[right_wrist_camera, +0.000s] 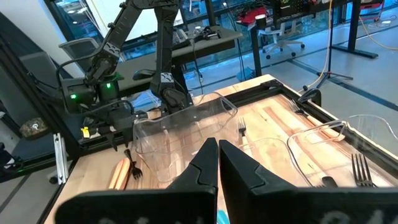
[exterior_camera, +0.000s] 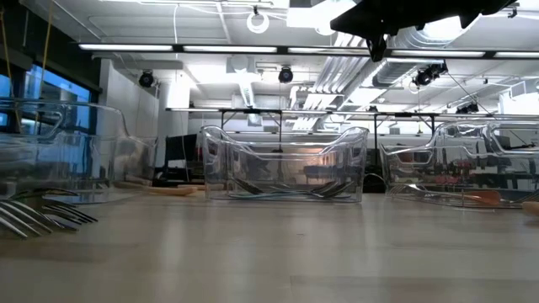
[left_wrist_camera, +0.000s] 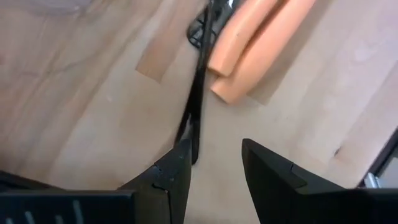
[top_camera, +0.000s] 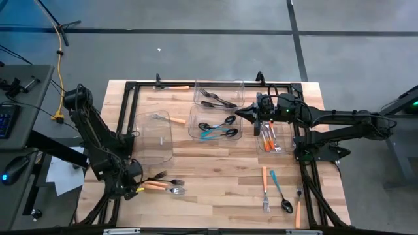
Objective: Sort silverware by color (type)
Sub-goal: Put the black fork into the top transparent bin
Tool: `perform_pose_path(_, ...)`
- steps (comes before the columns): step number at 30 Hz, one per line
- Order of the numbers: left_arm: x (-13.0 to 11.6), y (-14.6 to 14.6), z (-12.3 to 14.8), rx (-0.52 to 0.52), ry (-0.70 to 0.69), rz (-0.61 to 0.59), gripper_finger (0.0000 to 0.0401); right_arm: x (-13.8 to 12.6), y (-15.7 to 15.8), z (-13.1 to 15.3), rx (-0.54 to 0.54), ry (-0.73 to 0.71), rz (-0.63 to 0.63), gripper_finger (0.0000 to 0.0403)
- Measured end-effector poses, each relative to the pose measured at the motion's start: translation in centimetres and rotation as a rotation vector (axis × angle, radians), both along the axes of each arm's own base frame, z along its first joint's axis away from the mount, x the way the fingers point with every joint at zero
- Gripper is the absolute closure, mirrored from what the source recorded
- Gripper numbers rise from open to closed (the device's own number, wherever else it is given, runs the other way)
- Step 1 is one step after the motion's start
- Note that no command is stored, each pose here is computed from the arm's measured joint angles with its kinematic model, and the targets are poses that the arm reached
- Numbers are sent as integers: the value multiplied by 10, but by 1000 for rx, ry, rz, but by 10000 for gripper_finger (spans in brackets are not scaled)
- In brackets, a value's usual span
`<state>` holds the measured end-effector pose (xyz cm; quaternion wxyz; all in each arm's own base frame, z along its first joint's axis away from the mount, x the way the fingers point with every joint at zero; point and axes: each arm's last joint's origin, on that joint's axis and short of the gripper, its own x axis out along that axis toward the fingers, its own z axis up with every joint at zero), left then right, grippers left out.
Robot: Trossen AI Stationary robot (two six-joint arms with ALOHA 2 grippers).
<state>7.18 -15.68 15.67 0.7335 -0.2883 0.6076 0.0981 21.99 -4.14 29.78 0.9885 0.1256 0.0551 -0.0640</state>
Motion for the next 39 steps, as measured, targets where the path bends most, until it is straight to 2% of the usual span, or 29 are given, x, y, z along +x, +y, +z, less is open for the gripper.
perform_pose_path(8, 2, -3, -10, 88, -12, -97, 270, 0, 0, -1, 2, 12, 0, 403)
perform_pose_path(13, 5, -11, -17, 85, -17, -113, 270, 0, 0, -1, 2, 13, 0, 403)
perform_pose_path(21, 7, -16, -28, 147, 3, -130, 270, 0, 0, -2, 3, 16, 0, 403)
perform_pose_path(28, 7, -16, -29, 142, 16, -132, 271, 0, 0, -2, 3, 16, 0, 403)
perform_pose_path(33, 11, -26, -23, 74, -9, -145, 289, 0, 0, -2, 4, 19, 0, 403)
perform_pose_path(39, 12, -30, -19, 65, -4, -186, 304, 0, 0, -2, -7, 26, 2, 403)
